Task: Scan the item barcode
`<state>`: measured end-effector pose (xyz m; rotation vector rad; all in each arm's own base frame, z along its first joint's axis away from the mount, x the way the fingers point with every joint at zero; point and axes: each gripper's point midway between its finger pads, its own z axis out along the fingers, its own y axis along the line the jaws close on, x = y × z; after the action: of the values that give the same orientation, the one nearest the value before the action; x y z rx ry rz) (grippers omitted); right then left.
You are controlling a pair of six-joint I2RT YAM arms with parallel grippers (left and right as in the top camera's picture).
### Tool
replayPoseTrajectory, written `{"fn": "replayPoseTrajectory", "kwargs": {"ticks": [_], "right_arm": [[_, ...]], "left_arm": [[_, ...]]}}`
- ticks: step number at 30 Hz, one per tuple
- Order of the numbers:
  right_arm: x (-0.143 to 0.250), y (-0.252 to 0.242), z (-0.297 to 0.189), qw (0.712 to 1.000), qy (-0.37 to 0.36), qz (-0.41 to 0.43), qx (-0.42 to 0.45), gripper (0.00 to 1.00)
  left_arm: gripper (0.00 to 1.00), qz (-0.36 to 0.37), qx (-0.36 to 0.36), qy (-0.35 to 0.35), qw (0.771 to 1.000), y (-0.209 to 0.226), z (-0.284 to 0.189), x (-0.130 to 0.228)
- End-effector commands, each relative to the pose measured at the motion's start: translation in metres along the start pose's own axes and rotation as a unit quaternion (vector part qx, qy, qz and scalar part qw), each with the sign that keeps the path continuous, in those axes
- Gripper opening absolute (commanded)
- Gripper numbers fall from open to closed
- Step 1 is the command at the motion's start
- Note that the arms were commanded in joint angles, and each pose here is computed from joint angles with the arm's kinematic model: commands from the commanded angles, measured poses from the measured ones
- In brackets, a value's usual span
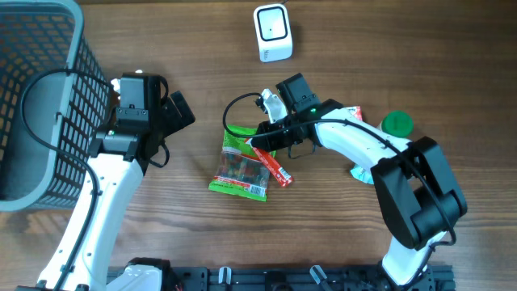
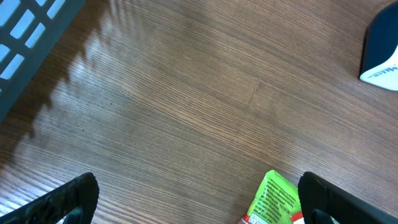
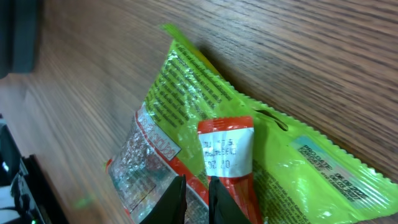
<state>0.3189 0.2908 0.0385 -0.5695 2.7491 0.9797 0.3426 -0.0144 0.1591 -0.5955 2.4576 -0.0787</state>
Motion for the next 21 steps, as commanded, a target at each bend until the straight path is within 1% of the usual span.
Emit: {"fn": "replayPoseTrajectory", "kwargs": {"ticks": [1,2,3,6,11,12,14,15,18,21], "right_arm": [[-0.006,-0.013,-0.004,0.998,-0.019,0.001,0.062,0.26],[-0.009,-0.021,-0.005,0.996,-0.026,0.0,0.089,0.31],[-0.01,-0.026,-0.006,0.994,-0.03,-0.001,0.103,0.34],[-0.008,-0.025,-0.006,0.995,-0.025,-0.011,0.101,0.35],[0.012,-0.015,0.012,0.998,0.013,-0.004,0.058,0.34],[0.016,-0.014,0.016,0.998,0.019,-0.002,0.057,0.33],[0.022,-0.011,0.024,0.998,0.03,-0.007,0.056,0.25],[0.023,-0.01,0.026,0.998,0.031,-0.009,0.058,0.23],[0.024,-0.011,0.028,0.998,0.031,-0.011,0.061,0.23],[0.024,-0.011,0.028,0.998,0.031,-0.001,0.061,0.18]], "left_arm": [[1.0,-0.002,-0.004,-0.006,1.0,0.002,-0.001,-0.005],[1.0,-0.002,-0.004,-0.006,1.0,0.002,-0.001,-0.005],[1.0,-0.002,-0.004,-0.006,1.0,0.002,-0.001,-0.005],[1.0,-0.002,-0.004,-0.006,1.0,0.002,-0.001,-0.004],[1.0,-0.002,-0.004,-0.006,1.0,0.002,-0.001,-0.005],[1.0,-0.002,-0.004,-0.006,1.0,0.002,-0.001,-0.005],[1.0,-0.002,-0.004,-0.006,1.0,0.002,-0.001,-0.005],[1.0,-0.002,-0.004,-0.006,1.0,0.002,-0.001,-0.005],[1.0,-0.002,-0.004,-0.006,1.0,0.002,-0.001,-0.005],[1.0,-0.002,-0.004,-0.006,1.0,0.002,-0.001,-0.004]]}}
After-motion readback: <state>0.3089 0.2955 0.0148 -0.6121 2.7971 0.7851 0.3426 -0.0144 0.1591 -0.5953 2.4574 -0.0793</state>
